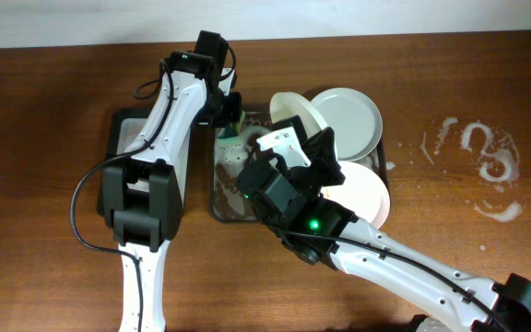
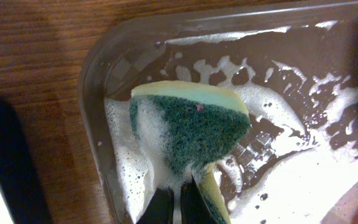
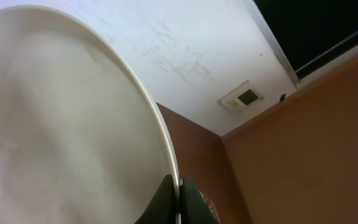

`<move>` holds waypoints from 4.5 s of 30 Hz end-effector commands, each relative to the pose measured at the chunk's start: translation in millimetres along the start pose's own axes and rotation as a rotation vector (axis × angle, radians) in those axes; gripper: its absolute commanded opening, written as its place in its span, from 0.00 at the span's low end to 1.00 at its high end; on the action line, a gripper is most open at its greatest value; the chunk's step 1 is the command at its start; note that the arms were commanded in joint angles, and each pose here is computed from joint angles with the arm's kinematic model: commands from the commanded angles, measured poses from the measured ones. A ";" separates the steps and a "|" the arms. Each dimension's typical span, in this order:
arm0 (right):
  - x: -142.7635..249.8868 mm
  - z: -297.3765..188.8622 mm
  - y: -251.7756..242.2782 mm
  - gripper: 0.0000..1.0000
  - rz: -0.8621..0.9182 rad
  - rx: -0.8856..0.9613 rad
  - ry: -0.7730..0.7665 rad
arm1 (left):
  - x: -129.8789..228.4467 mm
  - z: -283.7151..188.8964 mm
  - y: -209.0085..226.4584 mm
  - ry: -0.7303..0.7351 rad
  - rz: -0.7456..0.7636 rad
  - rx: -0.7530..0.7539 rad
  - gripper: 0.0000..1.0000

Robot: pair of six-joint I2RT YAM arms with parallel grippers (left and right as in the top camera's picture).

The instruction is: Clean dirty plates on tray and stack at the side

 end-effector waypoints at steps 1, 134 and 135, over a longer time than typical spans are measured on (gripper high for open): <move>-4.4 -2.2 -2.2 0.04 0.038 0.003 -0.007 | -3.5 0.4 -1.9 -0.010 -0.016 0.023 0.01; 112.7 100.8 92.4 0.04 0.657 -0.934 0.915 | -7.4 -83.5 -5.2 -0.029 -0.021 0.041 0.01; 112.6 101.0 95.9 0.04 0.654 -0.937 0.913 | -6.1 -85.8 -5.5 -0.025 -0.021 0.041 0.01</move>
Point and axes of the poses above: each gripper's point midway between its finger pads, its own z axis out along the fingers, its own y axis along the line the jaws close on, x = y × z, the point moved 6 cm from there along -z, back along the fingers, and after that the axes turned 3 degrees about -z, right-handed, at the moved point
